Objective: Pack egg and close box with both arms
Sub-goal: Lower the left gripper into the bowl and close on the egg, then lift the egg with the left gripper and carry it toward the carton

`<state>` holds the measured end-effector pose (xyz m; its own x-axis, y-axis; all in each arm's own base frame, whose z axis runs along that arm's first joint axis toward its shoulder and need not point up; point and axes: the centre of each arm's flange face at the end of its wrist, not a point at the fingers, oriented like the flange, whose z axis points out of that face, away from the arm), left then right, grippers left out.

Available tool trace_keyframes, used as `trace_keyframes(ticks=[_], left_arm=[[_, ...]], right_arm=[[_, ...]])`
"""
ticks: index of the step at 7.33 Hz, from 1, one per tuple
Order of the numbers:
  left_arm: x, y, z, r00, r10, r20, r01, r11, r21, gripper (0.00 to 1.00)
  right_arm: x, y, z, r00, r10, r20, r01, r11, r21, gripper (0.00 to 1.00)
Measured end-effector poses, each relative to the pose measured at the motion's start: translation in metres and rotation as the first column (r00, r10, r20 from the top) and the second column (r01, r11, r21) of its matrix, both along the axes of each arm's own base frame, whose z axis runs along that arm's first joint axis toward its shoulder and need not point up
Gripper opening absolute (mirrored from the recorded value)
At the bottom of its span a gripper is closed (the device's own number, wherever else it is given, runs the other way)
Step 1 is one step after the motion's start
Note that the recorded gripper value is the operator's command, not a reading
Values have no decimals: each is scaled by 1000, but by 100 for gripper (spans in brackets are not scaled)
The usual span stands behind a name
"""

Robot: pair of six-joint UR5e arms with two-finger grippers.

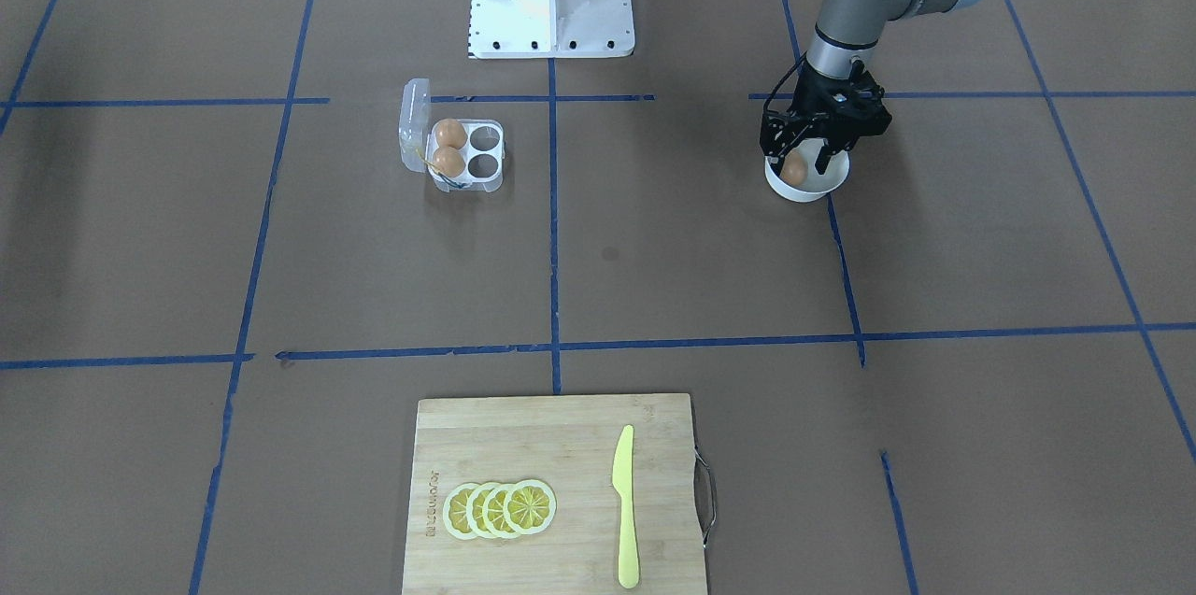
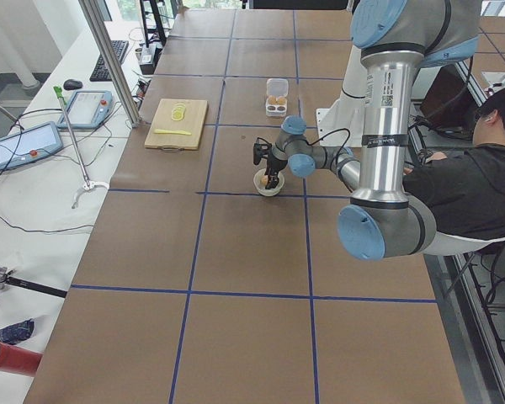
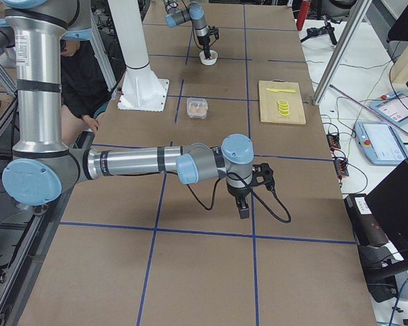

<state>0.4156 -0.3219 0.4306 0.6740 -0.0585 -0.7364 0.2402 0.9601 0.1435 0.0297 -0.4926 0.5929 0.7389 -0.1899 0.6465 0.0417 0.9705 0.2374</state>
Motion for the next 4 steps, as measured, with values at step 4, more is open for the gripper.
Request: trace_keyframes(ticks=[4], left_arm=[[0, 1, -9, 1000, 23, -9, -23, 999, 25, 0]], right_arm=[[0, -1, -1, 1000, 0, 0, 0, 1000, 3, 100]])
